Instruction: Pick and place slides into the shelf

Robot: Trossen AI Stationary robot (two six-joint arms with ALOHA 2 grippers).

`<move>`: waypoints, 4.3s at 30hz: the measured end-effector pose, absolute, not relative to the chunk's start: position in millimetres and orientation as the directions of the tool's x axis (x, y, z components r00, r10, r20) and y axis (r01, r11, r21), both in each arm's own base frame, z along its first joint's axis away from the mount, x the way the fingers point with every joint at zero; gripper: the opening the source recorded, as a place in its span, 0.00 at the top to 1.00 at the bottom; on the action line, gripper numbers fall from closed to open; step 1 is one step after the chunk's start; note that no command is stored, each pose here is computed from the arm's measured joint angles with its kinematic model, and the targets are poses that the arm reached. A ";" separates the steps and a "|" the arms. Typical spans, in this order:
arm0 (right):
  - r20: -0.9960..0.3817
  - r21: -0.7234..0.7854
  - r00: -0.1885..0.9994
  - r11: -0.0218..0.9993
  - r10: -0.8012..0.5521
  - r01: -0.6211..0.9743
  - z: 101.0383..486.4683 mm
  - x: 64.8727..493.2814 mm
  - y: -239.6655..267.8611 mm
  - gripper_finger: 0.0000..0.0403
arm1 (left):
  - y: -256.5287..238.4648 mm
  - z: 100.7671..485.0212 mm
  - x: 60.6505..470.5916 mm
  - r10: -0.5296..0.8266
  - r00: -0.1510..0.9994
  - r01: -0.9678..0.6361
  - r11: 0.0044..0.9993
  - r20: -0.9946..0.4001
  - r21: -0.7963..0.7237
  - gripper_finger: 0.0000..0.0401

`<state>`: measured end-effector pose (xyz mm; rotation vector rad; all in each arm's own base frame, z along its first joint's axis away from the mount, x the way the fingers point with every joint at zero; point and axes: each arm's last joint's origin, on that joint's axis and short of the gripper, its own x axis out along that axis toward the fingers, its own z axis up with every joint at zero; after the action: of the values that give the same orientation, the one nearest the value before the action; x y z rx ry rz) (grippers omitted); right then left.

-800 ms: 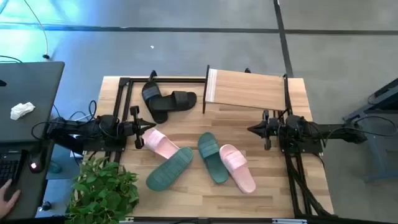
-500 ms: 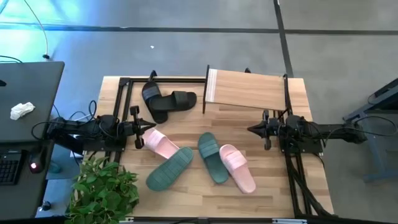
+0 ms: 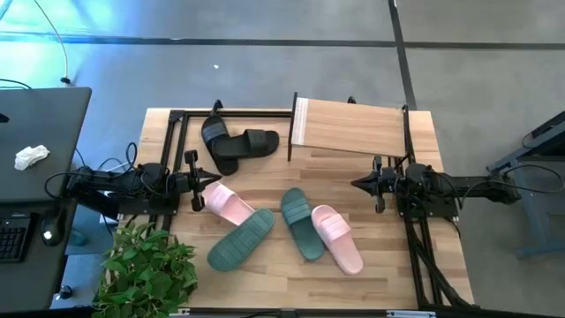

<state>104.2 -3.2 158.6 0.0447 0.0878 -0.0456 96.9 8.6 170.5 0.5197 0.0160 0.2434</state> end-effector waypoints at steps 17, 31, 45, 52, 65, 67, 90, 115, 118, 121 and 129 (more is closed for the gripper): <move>-0.089 0.043 0.995 0.998 -0.044 0.048 158.7 104.2 -3.2 1.00 | 8.6 170.5 96.9 0.234 0.971 -0.226 0.840 0.047 0.493 1.00; -0.089 0.043 0.995 0.998 -0.044 0.048 158.6 104.2 -3.2 1.00 | 8.6 170.5 96.9 0.234 0.971 -0.226 0.840 0.047 0.493 1.00; -0.088 0.048 0.995 0.998 -0.044 0.048 158.7 104.2 -3.2 1.00 | 8.5 171.2 96.9 0.234 0.971 -0.232 0.856 0.054 0.463 1.00; -0.033 0.383 0.998 0.922 -0.044 0.054 168.9 103.9 -3.2 1.00 | 8.5 170.9 96.9 0.233 0.971 -0.229 0.858 0.050 0.460 1.00; 0.597 0.366 0.784 0.814 0.168 -0.452 236.7 82.7 3.3 1.00 | 8.6 179.5 96.0 0.235 0.962 -0.263 0.930 0.137 0.258 1.00; 0.666 0.192 0.678 0.807 0.311 -0.558 255.9 71.8 7.7 1.00 | 8.4 179.6 96.0 0.229 0.964 -0.255 0.940 0.138 0.225 1.00; -0.328 0.558 0.762 0.765 0.558 -0.321 297.5 206.5 65.5 1.00 | 4.3 177.8 97.0 0.087 0.989 -0.108 0.979 0.121 0.176 1.00; -0.781 -0.521 0.391 0.853 -0.486 0.019 212.2 213.0 241.1 1.00 | 4.4 177.6 97.0 0.091 0.989 -0.114 0.971 0.119 0.209 1.00; -0.764 -0.566 0.356 0.824 -0.538 0.031 195.5 213.2 243.4 1.00 | 4.6 177.5 97.0 0.098 0.988 -0.124 0.964 0.118 0.234 1.00; -0.722 -0.619 0.321 0.779 -0.613 0.094 189.6 214.5 237.4 0.99 | 4.9 177.5 97.0 0.108 0.987 -0.134 0.961 0.118 0.243 1.00; -0.750 -0.609 0.263 0.789 -0.607 0.086 189.0 221.6 230.2 0.73 | 6.4 177.4 96.8 0.161 0.980 -0.185 0.954 0.117 0.237 1.00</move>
<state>221.6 230.2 189.0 -0.5039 1.2242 -0.4965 96.8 6.4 177.4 0.2501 -0.0973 0.1758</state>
